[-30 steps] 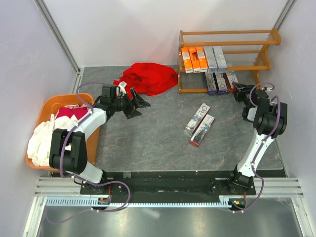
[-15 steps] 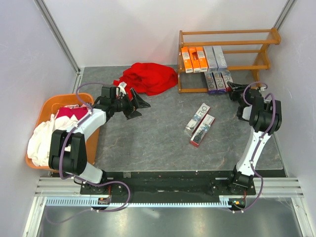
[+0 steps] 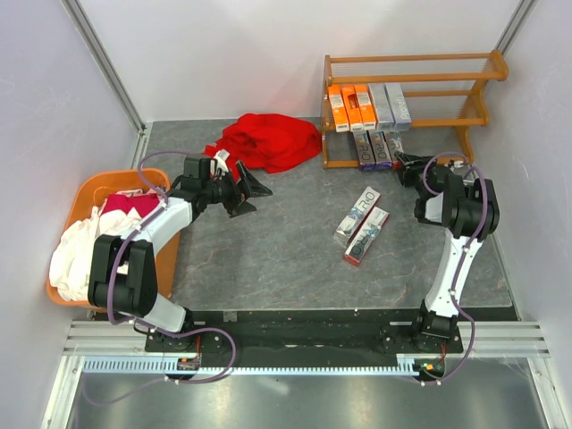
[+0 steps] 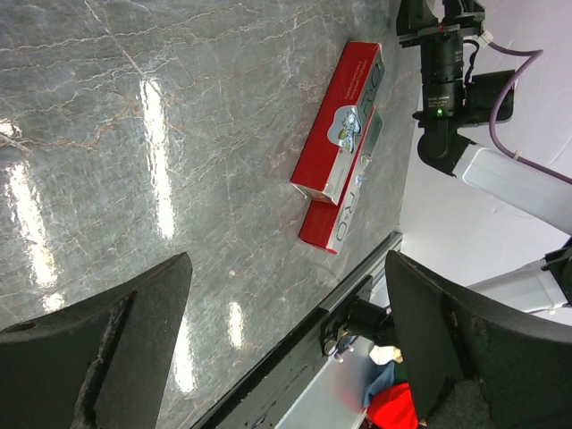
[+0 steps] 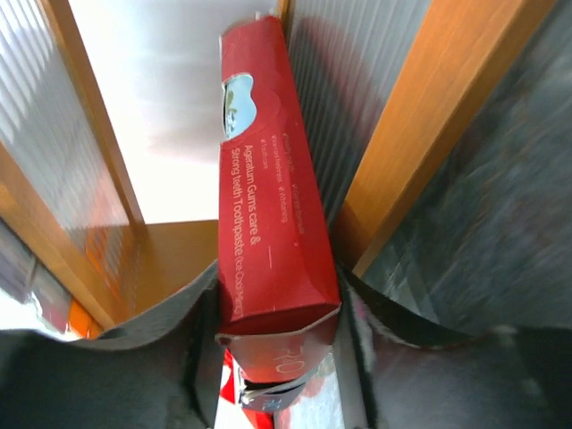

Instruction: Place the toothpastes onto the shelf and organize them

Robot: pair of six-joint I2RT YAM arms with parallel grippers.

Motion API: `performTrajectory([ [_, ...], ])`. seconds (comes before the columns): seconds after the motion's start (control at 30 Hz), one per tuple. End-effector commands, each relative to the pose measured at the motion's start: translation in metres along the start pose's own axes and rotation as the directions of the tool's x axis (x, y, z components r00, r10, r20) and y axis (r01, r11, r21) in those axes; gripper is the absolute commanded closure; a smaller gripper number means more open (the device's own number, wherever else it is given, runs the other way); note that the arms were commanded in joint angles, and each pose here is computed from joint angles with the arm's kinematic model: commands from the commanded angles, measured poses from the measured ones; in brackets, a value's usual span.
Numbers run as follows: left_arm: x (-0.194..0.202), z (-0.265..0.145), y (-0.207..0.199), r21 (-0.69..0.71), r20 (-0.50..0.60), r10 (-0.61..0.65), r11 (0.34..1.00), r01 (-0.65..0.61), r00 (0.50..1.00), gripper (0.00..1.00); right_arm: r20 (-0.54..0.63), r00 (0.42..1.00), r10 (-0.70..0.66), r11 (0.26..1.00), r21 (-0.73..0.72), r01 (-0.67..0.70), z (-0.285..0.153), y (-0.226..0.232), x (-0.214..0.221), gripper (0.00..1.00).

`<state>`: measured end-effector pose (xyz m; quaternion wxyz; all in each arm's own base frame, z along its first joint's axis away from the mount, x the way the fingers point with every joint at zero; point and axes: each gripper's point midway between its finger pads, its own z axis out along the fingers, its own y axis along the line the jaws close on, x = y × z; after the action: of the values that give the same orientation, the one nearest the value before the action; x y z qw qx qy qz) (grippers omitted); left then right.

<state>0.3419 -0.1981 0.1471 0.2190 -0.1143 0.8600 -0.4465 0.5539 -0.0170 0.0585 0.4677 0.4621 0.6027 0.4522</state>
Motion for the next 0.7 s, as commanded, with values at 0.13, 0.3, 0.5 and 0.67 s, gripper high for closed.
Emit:
performTrajectory([
  [0.13, -0.001, -0.008, -0.011, 0.036, 0.025, 0.063, 0.997, -0.064, 0.998, 0.03, -0.066, 0.998, -0.002, 1.0, 0.02, 0.003, -0.01, -0.009, 0.027, 0.23],
  [0.3, -0.001, -0.007, -0.013, 0.03, 0.032, 0.069, 0.997, -0.07, 0.997, 0.03, -0.082, 0.996, -0.019, 0.997, 0.067, 0.024, -0.021, -0.019, 0.033, 0.09],
  [0.5, -0.002, -0.007, -0.015, 0.021, 0.043, 0.092, 0.995, -0.093, 0.995, 0.02, -0.102, 0.993, -0.063, 0.987, 0.142, 0.077, -0.039, -0.029, 0.038, 0.02],
  [0.67, 0.0, -0.002, -0.02, 0.009, 0.042, 0.128, 0.992, -0.129, 0.991, 0.01, -0.112, 0.99, -0.085, 0.986, 0.13, 0.1, -0.058, -0.02, 0.041, 0.02],
])
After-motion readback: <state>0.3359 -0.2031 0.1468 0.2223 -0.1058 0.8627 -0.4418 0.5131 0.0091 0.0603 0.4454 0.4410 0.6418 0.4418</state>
